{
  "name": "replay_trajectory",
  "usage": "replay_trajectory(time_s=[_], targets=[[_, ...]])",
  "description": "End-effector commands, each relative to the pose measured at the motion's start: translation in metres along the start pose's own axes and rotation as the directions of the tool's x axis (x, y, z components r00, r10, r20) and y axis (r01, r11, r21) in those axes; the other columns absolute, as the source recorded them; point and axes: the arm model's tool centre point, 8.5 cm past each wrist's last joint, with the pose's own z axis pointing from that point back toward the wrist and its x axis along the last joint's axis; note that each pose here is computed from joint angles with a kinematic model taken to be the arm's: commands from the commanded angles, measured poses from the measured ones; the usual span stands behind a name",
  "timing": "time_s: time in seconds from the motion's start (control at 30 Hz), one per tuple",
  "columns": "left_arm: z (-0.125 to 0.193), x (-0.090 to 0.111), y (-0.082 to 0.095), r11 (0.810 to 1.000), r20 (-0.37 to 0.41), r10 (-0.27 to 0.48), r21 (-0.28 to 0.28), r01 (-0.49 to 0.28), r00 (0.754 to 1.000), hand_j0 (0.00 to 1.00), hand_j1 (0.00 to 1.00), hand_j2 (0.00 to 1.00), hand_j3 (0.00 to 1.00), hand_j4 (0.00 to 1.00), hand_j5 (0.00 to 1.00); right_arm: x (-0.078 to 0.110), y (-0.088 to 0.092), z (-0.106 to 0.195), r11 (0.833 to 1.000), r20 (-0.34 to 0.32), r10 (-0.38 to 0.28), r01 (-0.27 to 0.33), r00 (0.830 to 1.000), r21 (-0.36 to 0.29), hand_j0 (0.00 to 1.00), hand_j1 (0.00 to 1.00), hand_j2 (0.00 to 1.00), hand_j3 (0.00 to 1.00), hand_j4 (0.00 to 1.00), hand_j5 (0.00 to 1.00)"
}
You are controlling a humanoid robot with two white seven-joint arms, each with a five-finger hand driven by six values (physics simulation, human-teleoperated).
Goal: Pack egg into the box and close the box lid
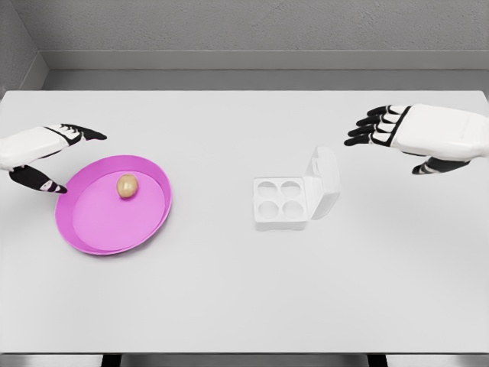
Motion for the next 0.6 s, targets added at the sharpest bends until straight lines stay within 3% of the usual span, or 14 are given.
replay_trajectory(time_s=[0.0, 0.13, 0.2, 0.37, 0.4, 0.43, 0.57], targets=[[0.012, 0.006, 0.013, 0.999, 0.004, -0.045, -0.016, 0.045, 0.999, 1.00, 1.00, 1.00, 1.00, 1.00, 1.00, 0.001, 0.000, 0.000, 1.000, 0.002, -0.002, 0.002, 1.000, -0.001, 1.00, 1.00, 1.00, 1.00, 1.00, 1.00], [0.000, 0.016, 0.008, 0.998, 0.042, -0.046, -0.043, 0.048, 0.998, 1.00, 1.00, 1.00, 1.00, 1.00, 1.00, 0.000, -0.001, 0.001, 1.000, -0.002, -0.002, 0.002, 1.000, -0.002, 1.00, 1.00, 1.00, 1.00, 1.00, 1.00], [-0.018, 0.050, 0.010, 0.981, 0.153, -0.110, -0.142, 0.132, 0.982, 1.00, 1.00, 1.00, 1.00, 1.00, 1.00, -0.004, 0.014, 0.009, 0.999, -0.024, -0.030, 0.031, 0.999, 0.042, 1.00, 1.00, 1.00, 1.00, 1.00, 1.00], [-0.029, 0.056, 0.003, 0.973, 0.179, -0.111, -0.179, 0.144, 0.977, 1.00, 1.00, 1.00, 1.00, 1.00, 1.00, -0.003, 0.037, 0.015, 0.992, -0.035, -0.067, 0.070, 0.997, 0.104, 1.00, 1.00, 1.00, 1.00, 1.00, 1.00], [-0.034, 0.055, -0.011, 0.949, 0.179, -0.147, -0.253, 0.190, 0.973, 1.00, 1.00, 1.00, 1.00, 1.00, 1.00, -0.002, 0.041, 0.015, 0.991, -0.033, -0.074, 0.077, 0.997, 0.108, 1.00, 1.00, 1.00, 1.00, 1.00, 1.00], [-0.035, 0.054, 0.000, 0.943, 0.170, -0.182, -0.250, 0.221, 0.968, 1.00, 1.00, 1.00, 1.00, 1.00, 1.00, -0.002, 0.041, 0.015, 0.991, -0.033, -0.074, 0.077, 0.997, 0.108, 1.00, 1.00, 1.00, 1.00, 1.00, 1.00], [-0.045, 0.058, -0.009, 0.925, 0.185, -0.216, -0.276, 0.261, 0.959, 1.00, 1.00, 1.00, 1.00, 1.00, 1.00, -0.003, 0.054, 0.014, 0.986, -0.040, -0.105, 0.109, 0.994, 0.124, 1.00, 1.00, 1.00, 1.00, 1.00, 1.00]])
